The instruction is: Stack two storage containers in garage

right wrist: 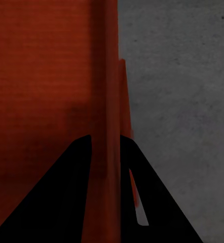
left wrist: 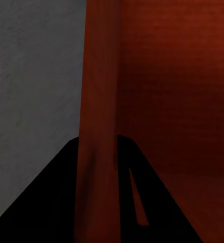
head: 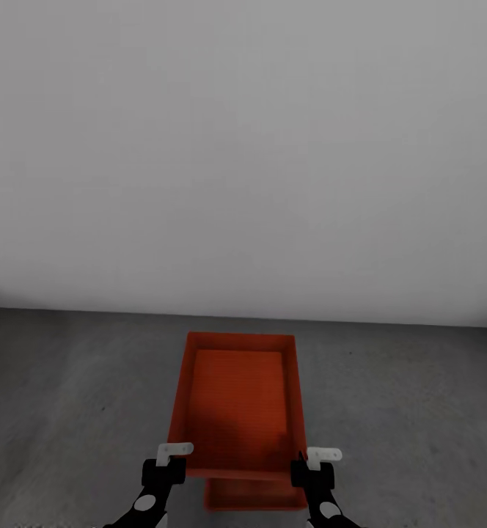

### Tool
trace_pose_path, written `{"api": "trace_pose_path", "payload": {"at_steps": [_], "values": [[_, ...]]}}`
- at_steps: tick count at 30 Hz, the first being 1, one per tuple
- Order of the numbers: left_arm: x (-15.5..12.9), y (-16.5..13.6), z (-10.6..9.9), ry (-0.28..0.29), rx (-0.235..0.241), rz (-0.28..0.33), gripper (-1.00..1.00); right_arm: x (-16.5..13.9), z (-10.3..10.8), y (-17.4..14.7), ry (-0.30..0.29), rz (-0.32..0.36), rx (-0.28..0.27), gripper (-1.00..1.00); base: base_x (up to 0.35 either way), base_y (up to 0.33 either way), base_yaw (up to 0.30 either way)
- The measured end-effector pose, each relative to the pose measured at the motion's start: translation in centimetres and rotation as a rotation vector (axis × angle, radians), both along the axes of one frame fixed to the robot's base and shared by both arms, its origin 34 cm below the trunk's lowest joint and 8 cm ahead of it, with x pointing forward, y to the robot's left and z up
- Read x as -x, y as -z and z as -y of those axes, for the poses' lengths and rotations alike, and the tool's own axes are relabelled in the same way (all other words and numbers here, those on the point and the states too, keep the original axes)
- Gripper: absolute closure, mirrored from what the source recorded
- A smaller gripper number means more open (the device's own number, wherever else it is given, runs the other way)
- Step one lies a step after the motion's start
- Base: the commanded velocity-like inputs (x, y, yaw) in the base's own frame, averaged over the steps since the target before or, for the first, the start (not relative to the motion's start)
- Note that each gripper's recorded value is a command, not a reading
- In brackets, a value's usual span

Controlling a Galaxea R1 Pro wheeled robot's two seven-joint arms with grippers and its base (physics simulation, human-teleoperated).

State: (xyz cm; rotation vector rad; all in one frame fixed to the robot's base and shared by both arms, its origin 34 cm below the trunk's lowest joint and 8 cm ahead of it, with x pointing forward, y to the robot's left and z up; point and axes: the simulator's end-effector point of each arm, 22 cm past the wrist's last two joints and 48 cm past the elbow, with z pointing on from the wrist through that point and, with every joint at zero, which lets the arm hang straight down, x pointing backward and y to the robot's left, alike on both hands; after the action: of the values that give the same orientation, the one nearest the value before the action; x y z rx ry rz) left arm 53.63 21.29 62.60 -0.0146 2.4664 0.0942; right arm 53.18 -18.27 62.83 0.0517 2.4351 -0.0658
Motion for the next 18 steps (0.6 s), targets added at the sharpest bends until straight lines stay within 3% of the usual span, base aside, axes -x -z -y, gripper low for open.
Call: {"api": "trace_pose_path", "payload": {"at_steps": [18], "values": [[0.87, 1.03, 0.00, 0.000, 0.000, -0.025, 1.00, 0.86, 0.00, 1.02, 0.000, -0.026, 0.000, 1.00, 0.000, 0.000, 0.103]]}}
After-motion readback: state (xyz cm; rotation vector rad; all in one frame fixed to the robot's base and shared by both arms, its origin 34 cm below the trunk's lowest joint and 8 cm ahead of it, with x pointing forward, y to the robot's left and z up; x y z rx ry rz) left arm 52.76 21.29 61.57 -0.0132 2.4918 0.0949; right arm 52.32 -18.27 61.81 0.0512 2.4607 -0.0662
